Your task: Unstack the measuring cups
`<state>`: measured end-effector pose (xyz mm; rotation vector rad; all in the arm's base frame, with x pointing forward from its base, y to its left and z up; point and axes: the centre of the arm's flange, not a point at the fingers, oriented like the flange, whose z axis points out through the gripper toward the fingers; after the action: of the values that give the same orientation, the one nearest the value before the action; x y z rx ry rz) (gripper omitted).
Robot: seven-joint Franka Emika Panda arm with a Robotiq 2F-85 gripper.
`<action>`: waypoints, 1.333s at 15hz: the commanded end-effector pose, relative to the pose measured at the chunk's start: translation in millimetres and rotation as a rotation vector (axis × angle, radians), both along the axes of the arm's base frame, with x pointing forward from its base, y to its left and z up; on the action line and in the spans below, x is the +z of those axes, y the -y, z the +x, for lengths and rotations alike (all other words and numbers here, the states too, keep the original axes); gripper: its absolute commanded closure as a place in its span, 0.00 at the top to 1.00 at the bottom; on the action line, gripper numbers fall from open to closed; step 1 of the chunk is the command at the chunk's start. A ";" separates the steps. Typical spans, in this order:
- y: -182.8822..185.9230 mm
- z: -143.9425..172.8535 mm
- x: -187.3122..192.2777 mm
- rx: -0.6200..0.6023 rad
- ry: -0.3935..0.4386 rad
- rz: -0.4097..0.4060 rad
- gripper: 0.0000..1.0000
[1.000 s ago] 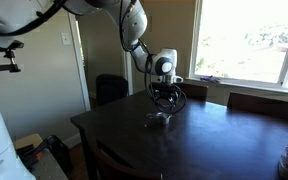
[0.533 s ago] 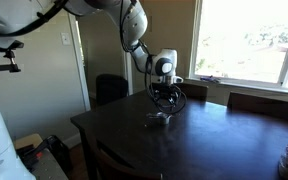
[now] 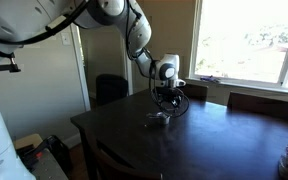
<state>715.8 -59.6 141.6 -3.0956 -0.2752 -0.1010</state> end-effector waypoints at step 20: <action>12.7 -30.8 -58.9 0.115 -0.020 -0.077 1.00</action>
<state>720.8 -67.1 71.6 -3.1333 -0.4038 -0.0554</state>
